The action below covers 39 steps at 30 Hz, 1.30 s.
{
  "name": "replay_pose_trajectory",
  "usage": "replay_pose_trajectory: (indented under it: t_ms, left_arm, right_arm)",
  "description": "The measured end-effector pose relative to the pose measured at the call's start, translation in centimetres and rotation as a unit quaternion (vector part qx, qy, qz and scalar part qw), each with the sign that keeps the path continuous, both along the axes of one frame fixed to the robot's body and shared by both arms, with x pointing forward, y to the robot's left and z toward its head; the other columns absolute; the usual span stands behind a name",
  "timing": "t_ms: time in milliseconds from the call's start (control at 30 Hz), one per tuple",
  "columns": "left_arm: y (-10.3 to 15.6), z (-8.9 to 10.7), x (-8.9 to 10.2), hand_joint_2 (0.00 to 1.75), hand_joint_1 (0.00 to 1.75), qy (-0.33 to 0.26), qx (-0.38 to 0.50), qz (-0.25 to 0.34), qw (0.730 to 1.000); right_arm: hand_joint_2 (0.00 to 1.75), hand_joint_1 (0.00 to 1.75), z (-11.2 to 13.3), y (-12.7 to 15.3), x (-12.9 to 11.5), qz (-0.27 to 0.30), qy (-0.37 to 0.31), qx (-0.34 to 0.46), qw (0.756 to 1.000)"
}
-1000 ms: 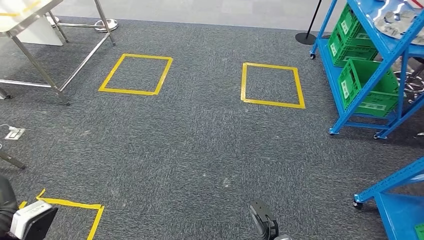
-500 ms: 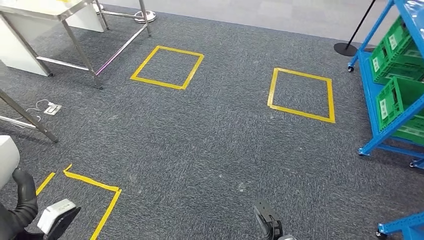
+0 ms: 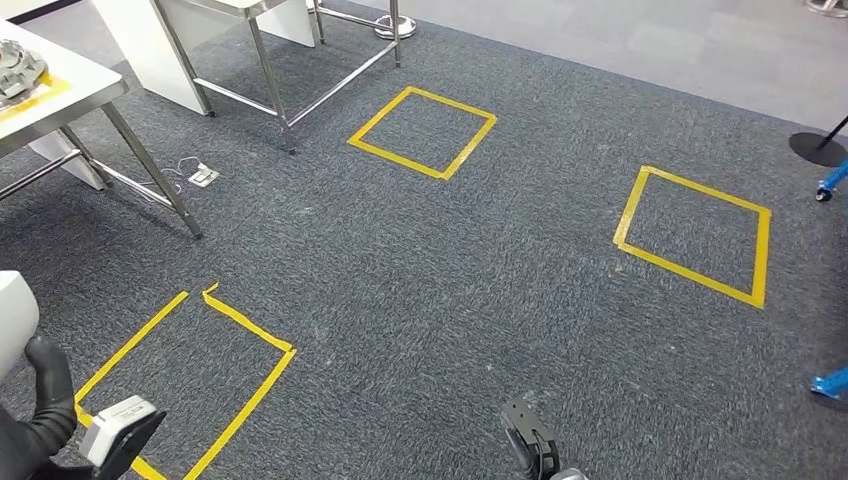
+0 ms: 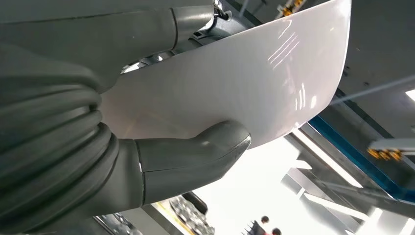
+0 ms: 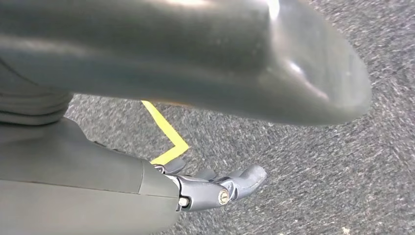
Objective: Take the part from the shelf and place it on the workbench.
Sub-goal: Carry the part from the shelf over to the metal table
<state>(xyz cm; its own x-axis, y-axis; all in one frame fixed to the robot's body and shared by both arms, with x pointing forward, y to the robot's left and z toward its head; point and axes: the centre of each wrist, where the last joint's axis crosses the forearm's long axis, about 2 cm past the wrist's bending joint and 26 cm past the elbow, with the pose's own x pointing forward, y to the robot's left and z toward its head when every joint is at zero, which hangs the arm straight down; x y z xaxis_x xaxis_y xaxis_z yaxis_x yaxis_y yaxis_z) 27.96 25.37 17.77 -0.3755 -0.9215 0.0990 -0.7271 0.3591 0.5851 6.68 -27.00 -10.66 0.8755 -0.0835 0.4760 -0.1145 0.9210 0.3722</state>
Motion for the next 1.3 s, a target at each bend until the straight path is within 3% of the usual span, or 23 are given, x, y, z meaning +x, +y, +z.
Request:
replay_pose_trajectory:
  t_ms: [267,933,1300]
  left_arm:
    - [0.7,-0.5,-0.5,1.75,1.75,0.014,-0.034,0.006,0.999]
    - [0.5,-0.5,-1.2,1.75,1.75,-0.002,-0.018,-0.001,1.0]
    - [1.0,0.4,-1.4,1.75,1.75,-0.034,-0.015,0.001,0.999]
  right_arm:
    - [0.0,0.0,0.0,0.5,-0.2,0.019,0.0,0.002,1.0]
    - [0.0,0.0,0.1,1.0,0.4,0.027,-0.008,0.005,1.0]
    - [0.0,0.0,0.2,1.2,0.8,-0.012,-0.028,0.016,0.999]
